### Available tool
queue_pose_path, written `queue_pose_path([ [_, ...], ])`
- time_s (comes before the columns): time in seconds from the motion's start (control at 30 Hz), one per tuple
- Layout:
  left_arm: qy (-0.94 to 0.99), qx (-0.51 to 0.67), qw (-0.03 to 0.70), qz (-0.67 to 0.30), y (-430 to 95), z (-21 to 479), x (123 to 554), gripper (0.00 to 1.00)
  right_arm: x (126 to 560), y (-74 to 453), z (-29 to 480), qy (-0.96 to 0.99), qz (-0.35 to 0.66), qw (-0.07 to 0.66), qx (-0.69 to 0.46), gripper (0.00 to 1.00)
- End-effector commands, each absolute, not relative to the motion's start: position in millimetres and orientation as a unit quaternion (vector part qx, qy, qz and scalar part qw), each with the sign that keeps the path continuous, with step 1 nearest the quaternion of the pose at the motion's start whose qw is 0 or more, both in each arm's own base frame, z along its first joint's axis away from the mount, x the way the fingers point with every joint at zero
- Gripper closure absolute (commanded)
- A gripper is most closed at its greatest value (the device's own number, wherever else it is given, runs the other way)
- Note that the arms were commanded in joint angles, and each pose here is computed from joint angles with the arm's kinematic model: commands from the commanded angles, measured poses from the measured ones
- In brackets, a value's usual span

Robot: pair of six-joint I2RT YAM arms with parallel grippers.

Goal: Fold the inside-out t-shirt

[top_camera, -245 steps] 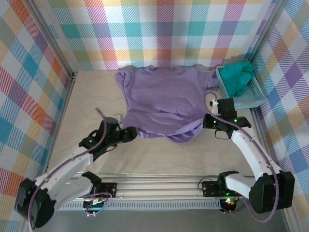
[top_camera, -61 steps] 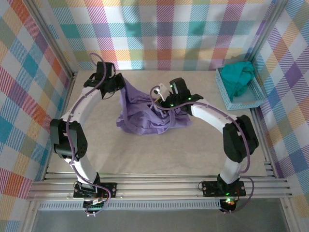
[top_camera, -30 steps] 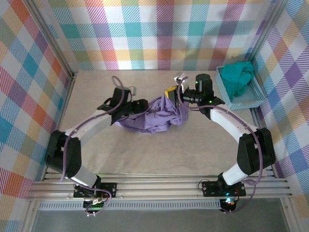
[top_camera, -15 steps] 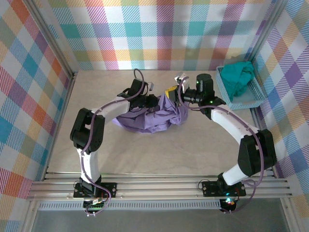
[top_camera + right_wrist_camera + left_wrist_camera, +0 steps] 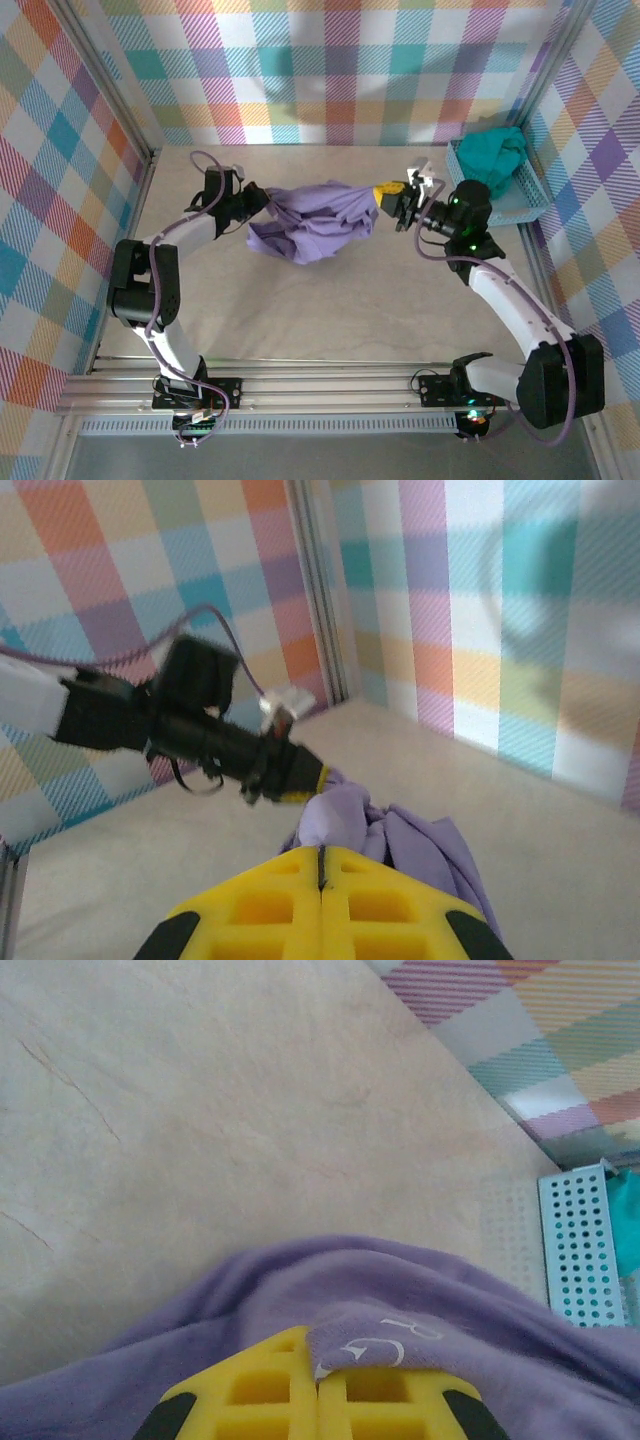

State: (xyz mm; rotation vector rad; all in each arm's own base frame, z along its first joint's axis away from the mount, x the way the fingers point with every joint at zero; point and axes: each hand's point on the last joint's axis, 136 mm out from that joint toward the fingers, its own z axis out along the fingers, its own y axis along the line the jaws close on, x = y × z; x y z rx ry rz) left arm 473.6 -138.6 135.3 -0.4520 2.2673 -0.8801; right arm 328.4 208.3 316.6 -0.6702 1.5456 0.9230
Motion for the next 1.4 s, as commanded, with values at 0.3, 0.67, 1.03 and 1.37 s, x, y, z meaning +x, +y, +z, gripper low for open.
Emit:
queue_pose_path([
  [0.3,0.913,-0.045,0.363,-0.181,-157,123,411,0.49,334,214,268,0.702,0.436,0.505,-0.250,1.00],
  [0.67,0.872,0.152,0.349,-0.309,-279,136,313,0.42,363,206,298,0.733,0.444,0.493,-0.147,1.00],
  [1.03,0.859,0.166,0.379,-0.301,-301,121,334,1.00,395,201,406,0.666,0.532,0.523,-0.024,1.00],
  [1.37,0.815,0.303,0.445,-0.216,-311,121,276,1.00,404,208,490,0.616,0.556,0.554,-0.056,1.00],
])
